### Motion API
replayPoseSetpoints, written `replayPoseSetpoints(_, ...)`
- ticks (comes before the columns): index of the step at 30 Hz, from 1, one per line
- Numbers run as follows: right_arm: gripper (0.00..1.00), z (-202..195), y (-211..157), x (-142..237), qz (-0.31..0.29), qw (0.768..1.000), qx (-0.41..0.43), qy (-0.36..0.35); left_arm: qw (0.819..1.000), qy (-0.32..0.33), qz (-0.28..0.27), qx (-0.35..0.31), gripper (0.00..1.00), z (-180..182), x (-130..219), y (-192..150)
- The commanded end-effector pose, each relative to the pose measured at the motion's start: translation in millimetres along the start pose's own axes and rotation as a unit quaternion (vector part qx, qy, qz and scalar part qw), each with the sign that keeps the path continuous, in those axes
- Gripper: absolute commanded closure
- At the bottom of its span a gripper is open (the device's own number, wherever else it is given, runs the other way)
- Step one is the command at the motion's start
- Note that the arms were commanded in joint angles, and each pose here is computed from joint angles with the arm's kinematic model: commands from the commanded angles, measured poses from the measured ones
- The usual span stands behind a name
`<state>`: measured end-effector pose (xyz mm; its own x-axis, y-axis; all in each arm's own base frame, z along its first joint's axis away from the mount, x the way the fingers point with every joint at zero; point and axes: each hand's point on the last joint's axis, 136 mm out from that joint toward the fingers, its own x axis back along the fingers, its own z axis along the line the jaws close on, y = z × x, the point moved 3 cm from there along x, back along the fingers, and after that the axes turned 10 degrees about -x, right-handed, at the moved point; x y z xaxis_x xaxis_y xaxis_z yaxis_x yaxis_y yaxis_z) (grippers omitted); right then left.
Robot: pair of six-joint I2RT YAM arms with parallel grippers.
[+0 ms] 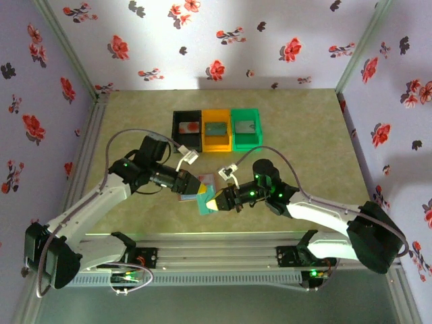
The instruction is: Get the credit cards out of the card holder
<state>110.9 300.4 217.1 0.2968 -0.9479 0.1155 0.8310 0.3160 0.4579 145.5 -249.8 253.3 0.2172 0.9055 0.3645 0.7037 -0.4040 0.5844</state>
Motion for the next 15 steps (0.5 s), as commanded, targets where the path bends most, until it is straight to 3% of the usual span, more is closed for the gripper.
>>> replayPoseSetpoints(1,1.00,13.8,4.1,-1.7,0.008,0.999,0.028,0.018,0.999,-0.030,0.000,-0.020,0.82,-12.0,-0.3,5.2)
replayPoseSetpoints(9,1.00,14.9,4.8,-0.9,0.004,0.999,0.033,0.016,0.999,-0.048,0.001,-0.024,0.99,-16.9,-0.9,2.9)
replayPoseSetpoints(12,1.00,12.6,5.2,1.0,-0.005,0.999,0.037,0.000,0.998,-0.050,-0.002,-0.028,1.00,-19.2,0.2,2.6)
replayPoseSetpoints(15,0.82,9.4,5.3,3.9,-0.013,0.999,0.043,-0.022,0.998,-0.047,-0.007,-0.034,1.00,-20.9,1.7,3.1)
